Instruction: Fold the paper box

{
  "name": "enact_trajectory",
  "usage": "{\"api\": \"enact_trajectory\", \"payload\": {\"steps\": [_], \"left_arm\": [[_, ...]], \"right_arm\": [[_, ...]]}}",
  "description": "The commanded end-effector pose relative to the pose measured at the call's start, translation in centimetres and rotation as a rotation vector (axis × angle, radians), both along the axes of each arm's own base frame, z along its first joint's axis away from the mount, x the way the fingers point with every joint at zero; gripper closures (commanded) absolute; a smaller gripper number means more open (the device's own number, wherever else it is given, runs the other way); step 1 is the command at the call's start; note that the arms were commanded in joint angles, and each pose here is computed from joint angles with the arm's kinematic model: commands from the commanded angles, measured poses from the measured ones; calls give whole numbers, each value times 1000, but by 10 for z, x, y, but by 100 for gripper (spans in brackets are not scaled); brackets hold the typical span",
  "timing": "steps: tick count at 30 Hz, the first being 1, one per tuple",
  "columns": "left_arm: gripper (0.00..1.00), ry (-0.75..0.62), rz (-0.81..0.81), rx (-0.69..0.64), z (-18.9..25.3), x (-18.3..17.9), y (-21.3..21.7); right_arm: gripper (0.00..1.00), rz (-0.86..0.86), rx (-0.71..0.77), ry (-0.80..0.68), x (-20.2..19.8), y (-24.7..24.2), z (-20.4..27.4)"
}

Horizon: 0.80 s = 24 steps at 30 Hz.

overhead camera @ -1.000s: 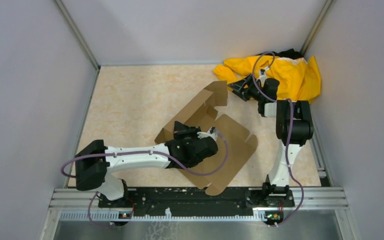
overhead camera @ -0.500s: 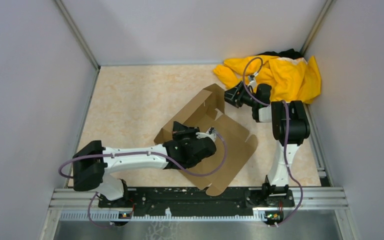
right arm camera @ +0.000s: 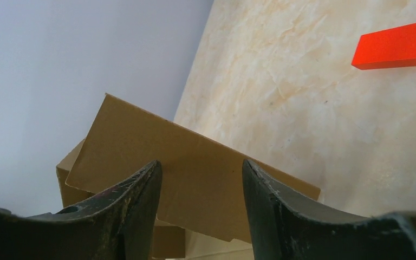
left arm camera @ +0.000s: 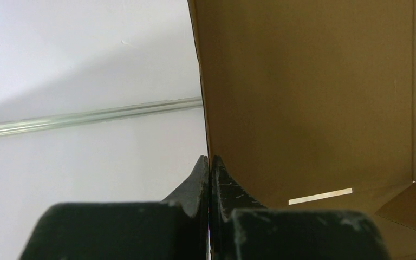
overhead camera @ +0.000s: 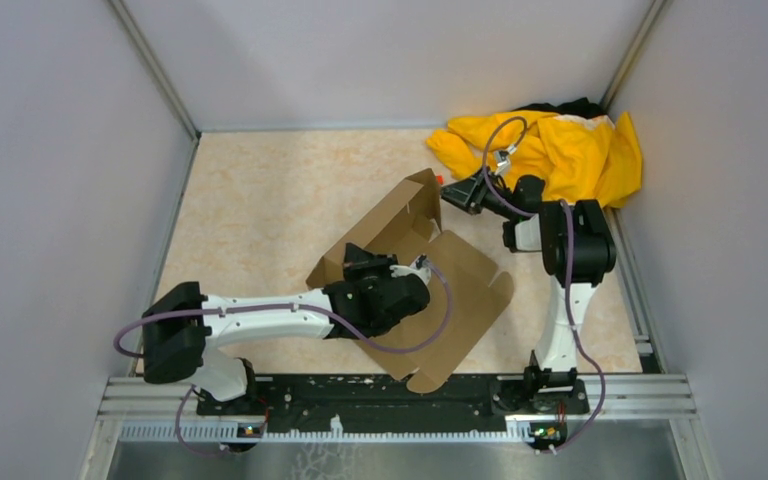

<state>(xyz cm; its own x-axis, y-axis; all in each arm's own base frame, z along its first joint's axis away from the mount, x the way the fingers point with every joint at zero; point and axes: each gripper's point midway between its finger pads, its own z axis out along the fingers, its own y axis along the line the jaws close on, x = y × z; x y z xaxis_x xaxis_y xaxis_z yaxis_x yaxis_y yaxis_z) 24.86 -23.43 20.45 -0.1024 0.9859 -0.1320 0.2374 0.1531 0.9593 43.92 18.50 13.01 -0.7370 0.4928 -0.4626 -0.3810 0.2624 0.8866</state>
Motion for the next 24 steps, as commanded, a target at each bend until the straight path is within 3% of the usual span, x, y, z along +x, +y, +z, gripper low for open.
{"api": "enact_trajectory", "payload": {"steps": [1,24], "left_arm": [[100,29,-29,-12,-1,1,-1],[100,76,-66,-6,-11,1,-5]], "right_arm": [[44,86,43,-116,-14,11,20],[45,190,74,-116,-58,20,4]]}}
